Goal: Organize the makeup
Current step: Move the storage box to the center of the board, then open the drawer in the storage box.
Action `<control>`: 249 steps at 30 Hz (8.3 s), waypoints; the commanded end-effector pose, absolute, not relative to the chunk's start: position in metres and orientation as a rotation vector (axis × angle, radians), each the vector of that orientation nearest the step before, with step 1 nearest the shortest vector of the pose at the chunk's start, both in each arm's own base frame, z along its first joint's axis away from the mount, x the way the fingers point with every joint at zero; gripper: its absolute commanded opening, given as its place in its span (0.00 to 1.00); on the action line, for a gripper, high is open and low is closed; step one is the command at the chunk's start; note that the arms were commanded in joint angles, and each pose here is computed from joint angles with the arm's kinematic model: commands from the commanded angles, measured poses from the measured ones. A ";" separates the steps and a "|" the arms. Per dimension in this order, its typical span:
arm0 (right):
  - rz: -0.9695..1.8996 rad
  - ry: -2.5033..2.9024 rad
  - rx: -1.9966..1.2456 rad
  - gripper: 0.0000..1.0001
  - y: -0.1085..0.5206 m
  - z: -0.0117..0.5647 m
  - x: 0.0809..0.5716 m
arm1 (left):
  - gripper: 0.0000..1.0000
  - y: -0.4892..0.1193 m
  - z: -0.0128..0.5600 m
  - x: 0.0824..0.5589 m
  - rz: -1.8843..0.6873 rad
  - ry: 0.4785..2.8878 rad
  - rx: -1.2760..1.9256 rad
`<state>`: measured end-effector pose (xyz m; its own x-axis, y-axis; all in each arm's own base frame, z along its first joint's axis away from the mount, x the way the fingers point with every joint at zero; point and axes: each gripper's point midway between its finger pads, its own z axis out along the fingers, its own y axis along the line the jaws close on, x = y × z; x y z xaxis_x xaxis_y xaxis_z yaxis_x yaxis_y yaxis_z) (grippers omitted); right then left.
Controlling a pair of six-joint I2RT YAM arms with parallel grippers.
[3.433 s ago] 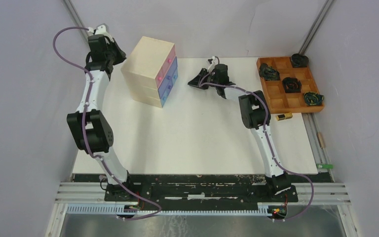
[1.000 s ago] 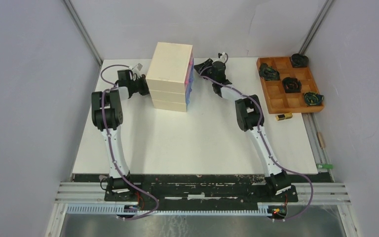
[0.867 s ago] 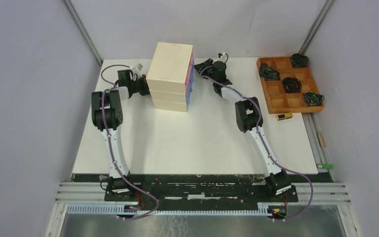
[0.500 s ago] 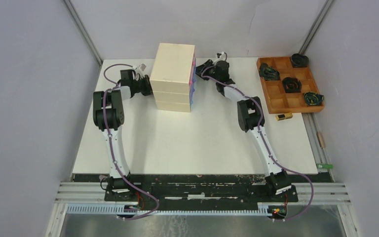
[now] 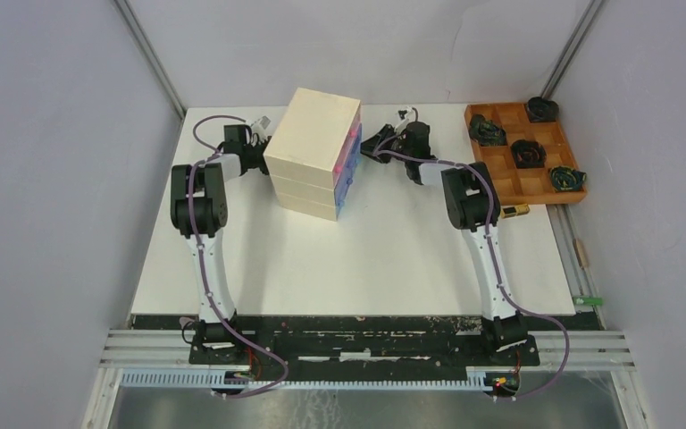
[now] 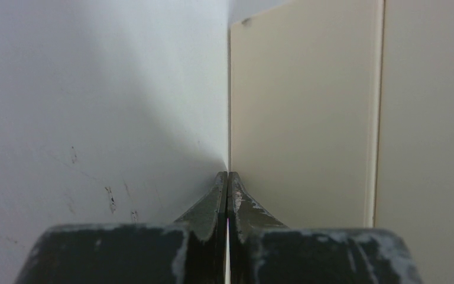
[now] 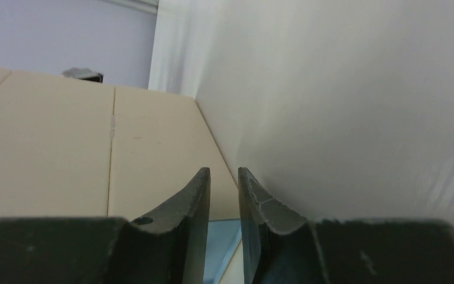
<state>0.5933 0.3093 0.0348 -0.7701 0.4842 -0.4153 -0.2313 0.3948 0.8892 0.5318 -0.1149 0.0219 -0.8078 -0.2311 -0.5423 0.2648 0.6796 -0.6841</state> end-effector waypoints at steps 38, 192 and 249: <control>0.989 2.325 0.119 0.54 0.233 0.030 0.520 | 0.09 0.012 0.120 0.550 -0.495 2.214 -0.197; 1.689 1.945 -0.001 0.51 0.291 0.071 0.367 | 0.03 -0.148 0.131 0.347 -0.341 2.391 0.401; 1.584 2.045 0.056 0.18 0.246 0.037 0.310 | 0.03 -0.145 0.108 0.337 -0.330 2.438 0.414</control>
<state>0.3227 0.2491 0.0379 -0.8369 0.4034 -0.3700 -0.2651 0.2926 0.9188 0.4023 -0.1781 0.2415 -0.3714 0.0494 -0.9272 0.4590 0.8778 -0.1370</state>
